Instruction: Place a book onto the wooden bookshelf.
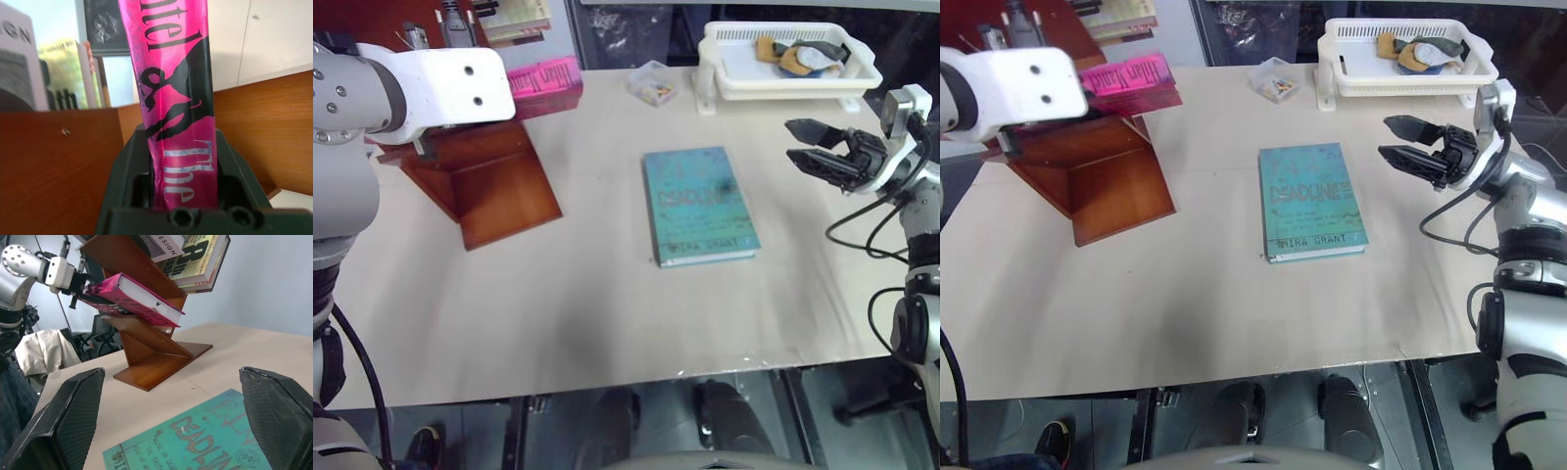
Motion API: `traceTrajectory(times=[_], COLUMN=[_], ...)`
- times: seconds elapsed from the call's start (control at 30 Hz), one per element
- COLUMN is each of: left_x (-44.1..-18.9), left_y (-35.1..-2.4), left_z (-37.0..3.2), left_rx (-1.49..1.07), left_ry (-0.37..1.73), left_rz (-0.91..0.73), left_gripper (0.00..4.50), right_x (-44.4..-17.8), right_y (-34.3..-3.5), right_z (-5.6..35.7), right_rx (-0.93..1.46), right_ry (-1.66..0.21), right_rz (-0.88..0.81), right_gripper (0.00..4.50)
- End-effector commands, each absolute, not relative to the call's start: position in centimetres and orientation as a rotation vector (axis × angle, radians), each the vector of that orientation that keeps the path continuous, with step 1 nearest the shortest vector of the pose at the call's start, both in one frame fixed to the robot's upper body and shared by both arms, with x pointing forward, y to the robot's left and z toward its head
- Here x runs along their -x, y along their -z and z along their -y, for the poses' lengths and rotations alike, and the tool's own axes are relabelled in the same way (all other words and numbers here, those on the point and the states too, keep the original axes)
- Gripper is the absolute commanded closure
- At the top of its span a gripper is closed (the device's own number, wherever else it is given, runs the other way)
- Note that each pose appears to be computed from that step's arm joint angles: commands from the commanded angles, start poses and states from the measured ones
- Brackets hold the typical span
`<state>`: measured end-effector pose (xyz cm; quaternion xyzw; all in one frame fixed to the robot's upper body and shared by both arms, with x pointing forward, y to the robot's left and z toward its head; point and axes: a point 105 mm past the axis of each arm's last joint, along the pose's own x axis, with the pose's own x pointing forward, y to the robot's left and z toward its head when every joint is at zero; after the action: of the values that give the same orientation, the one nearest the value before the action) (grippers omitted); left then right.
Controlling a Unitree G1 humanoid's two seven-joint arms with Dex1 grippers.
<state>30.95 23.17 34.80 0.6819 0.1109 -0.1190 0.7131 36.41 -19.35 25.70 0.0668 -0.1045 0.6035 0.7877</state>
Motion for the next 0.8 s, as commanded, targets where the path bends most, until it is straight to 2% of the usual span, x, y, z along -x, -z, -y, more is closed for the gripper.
traceTrajectory(times=[0.03, 0.07, 0.1, 0.17, 0.2, 0.53, 0.63, 0.8], left_x=[-30.0, -30.0, -30.0, -30.0, -29.9, -29.4, -29.4, -29.2], left_y=[-36.6, -36.7, -36.7, -36.5, -36.3, -36.8, -37.2, -36.6], left_z=[-24.1, -24.2, -24.3, -24.3, -24.4, -23.9, -23.4, -18.8], left_rx=[-1.523, -1.524, -1.527, -1.522, -1.513, -1.507, -1.484, -1.252], left_ry=[0.178, 0.168, 0.163, 0.163, 0.174, 0.169, 0.171, 0.351], left_rz=[-0.212, -0.213, -0.216, -0.219, -0.234, -0.203, -0.152, 0.057], left_gripper=[1.87, 1.24, 1.02, 0.26, 0.1, 0.1, 0.1, 0.1], right_x=[-35.8, -35.8, -35.8, -35.8, -35.9, -35.8, -35.8, -35.5], right_y=[-27.3, -27.3, -27.3, -27.3, -27.4, -27.3, -27.3, -27.1], right_z=[18.8, 18.8, 18.7, 18.7, 18.7, 18.8, 18.9, 19.4], right_rx=[-0.093, -0.093, -0.093, -0.091, -0.091, -0.089, -0.089, -0.088], right_ry=[-1.374, -1.376, -1.377, -1.377, -1.376, -1.375, -1.372, -1.355], right_rz=[0.298, 0.3, 0.301, 0.301, 0.302, 0.306, 0.306, 0.312], right_gripper=[0.0, 0.0, 0.0, 0.0, 0.0, 0.0, 0.0, 0.0])
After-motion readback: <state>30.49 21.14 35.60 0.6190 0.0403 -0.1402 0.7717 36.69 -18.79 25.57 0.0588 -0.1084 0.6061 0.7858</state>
